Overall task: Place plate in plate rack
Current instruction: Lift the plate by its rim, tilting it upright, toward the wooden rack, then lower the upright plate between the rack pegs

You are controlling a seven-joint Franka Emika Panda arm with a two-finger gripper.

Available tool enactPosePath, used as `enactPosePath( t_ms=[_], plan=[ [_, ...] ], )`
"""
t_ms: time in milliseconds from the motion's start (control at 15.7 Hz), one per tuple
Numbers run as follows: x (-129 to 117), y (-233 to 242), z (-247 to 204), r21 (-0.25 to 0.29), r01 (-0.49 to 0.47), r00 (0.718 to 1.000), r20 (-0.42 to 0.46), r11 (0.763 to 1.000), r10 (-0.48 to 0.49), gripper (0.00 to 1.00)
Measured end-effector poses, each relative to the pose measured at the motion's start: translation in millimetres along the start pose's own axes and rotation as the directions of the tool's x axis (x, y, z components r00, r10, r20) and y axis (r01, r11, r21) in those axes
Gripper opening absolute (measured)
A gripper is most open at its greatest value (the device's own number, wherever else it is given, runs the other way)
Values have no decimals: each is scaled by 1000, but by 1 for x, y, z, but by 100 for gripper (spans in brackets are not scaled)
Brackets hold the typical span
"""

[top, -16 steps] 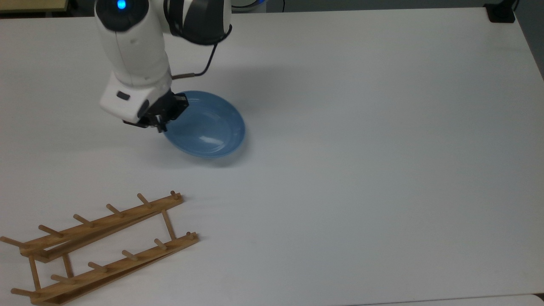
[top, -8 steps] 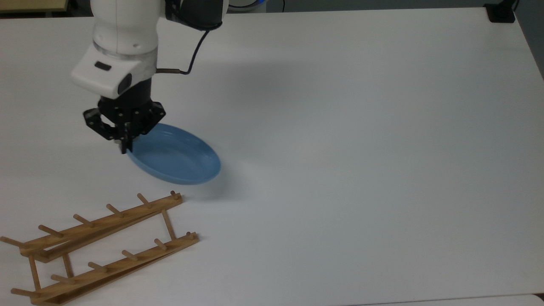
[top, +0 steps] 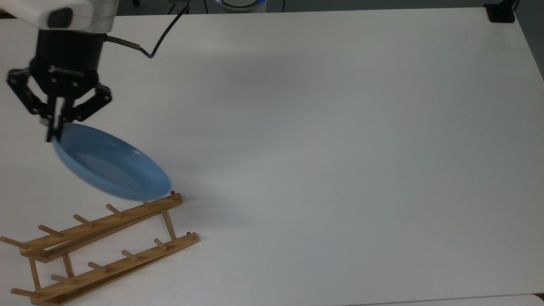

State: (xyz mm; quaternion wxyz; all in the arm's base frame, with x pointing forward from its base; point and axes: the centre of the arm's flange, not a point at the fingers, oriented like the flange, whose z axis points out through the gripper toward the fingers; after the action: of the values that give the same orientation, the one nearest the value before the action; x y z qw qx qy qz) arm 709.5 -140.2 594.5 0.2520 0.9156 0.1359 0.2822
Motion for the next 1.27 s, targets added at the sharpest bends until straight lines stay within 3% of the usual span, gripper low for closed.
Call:
enactPosePath(
  t_ms=[255, 446, 827, 1273],
  plan=[
    [-5, 9, 4, -192, -83, 996, 18, 978, 88, 5],
    [-1, 2, 4, -279, -86, 995, 18, 956, 95, 5],
    [8, -17, 5, -340, -37, 998, 41, 940, 54, 5],
    [16, -53, 24, -353, 44, 997, 74, 935, -19, 5]
  ],
)
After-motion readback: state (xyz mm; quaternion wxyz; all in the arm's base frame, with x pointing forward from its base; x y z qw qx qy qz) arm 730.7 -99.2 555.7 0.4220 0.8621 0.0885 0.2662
